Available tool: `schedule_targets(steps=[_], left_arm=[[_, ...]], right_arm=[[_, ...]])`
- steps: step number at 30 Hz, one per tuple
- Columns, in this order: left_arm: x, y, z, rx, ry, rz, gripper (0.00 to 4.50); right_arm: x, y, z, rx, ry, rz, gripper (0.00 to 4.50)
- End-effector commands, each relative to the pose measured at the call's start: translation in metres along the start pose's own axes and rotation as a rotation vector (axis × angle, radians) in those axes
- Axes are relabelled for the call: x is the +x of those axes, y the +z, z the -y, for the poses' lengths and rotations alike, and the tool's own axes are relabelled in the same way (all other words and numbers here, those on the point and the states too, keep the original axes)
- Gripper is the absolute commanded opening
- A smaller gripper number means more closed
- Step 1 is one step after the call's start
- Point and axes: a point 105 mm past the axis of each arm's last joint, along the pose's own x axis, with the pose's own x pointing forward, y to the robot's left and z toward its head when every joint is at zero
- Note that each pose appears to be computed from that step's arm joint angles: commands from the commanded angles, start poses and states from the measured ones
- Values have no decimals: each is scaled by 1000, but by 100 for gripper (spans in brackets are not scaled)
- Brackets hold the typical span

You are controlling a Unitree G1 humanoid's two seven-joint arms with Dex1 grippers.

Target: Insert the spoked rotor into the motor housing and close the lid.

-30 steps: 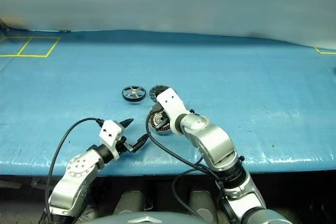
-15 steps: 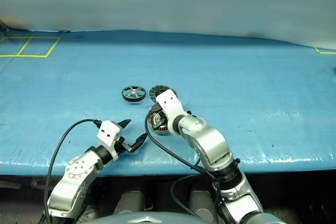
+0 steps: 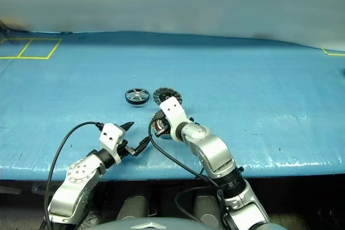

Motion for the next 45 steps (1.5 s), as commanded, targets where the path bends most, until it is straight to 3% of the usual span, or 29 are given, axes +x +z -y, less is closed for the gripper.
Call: schedule_targets(steps=[1, 8, 29, 38, 45], left_arm=[[0, 15, 0, 28, -4, 49, 450], [2, 15, 0, 29, -8, 54, 450], [2, 10, 2, 12, 2, 49, 450], [1, 6, 5, -2, 9, 41, 450], [4, 8, 4, 0, 11, 49, 450]], right_arm=[[-3, 6, -2, 29, 14, 45, 2], [-11, 22, 2, 25, -5, 98, 2], [-14, 0, 4, -47, 37, -59, 2], [-8, 0, 0, -51, 68, -66, 2], [-3, -2, -1, -231, 121, -169, 2]])
